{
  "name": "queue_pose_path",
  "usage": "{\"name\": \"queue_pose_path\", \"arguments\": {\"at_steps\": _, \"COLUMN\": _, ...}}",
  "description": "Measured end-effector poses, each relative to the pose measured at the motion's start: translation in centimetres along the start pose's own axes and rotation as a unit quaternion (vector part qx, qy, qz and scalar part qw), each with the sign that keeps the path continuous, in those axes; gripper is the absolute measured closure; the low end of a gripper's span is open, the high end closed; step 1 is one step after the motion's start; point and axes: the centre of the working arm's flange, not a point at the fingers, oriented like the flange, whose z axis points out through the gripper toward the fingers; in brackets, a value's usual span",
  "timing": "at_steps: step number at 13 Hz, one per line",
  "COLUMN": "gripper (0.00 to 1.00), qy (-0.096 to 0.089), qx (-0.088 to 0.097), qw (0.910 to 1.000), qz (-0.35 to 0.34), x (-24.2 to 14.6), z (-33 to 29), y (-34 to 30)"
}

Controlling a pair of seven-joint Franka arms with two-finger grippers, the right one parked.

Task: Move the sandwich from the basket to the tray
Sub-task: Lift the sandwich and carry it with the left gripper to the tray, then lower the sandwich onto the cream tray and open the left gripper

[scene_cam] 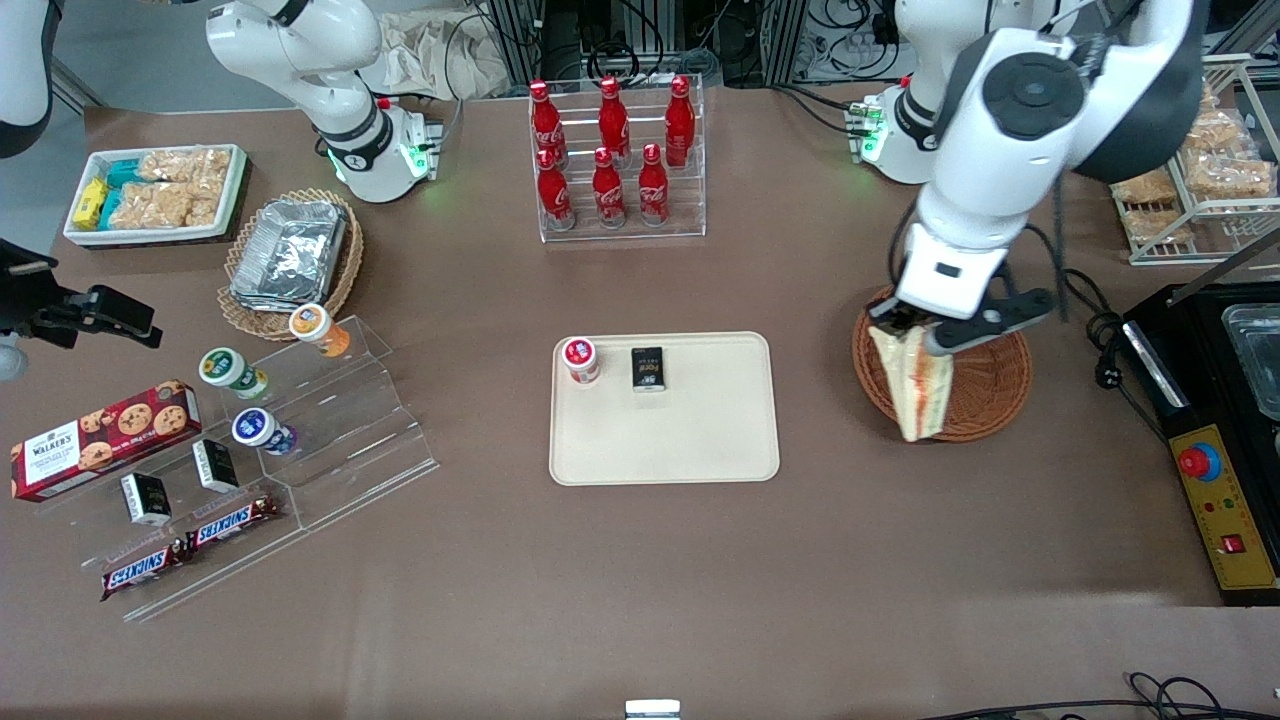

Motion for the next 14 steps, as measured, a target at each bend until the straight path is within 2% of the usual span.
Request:
{"name": "queue_pose_path", "arguments": {"at_steps": 4, "gripper": 0.86, "qy": -0.008, "qx": 0.000, "qw": 0.9964, "qz": 0.084, "x": -2.4, "z": 8.7, "y": 7.2}}
{"name": "queue_pose_path", "arguments": {"at_steps": 6, "gripper": 0.86, "qy": -0.015, "qx": 0.000, "qw": 0.9947, "qz": 0.102, "x": -3.5, "z": 14.2, "y": 9.7}}
{"name": "queue_pose_path", "arguments": {"at_steps": 10, "gripper": 0.86, "qy": -0.032, "qx": -0.009, "qw": 0.9964, "qz": 0.078, "x": -5.5, "z": 21.6, "y": 12.6}}
{"name": "queue_pose_path", "arguments": {"at_steps": 14, "gripper": 0.84, "qy": -0.025, "qx": 0.005, "qw": 0.9973, "qz": 0.069, "x": -7.2, "z": 24.7, "y": 13.9}}
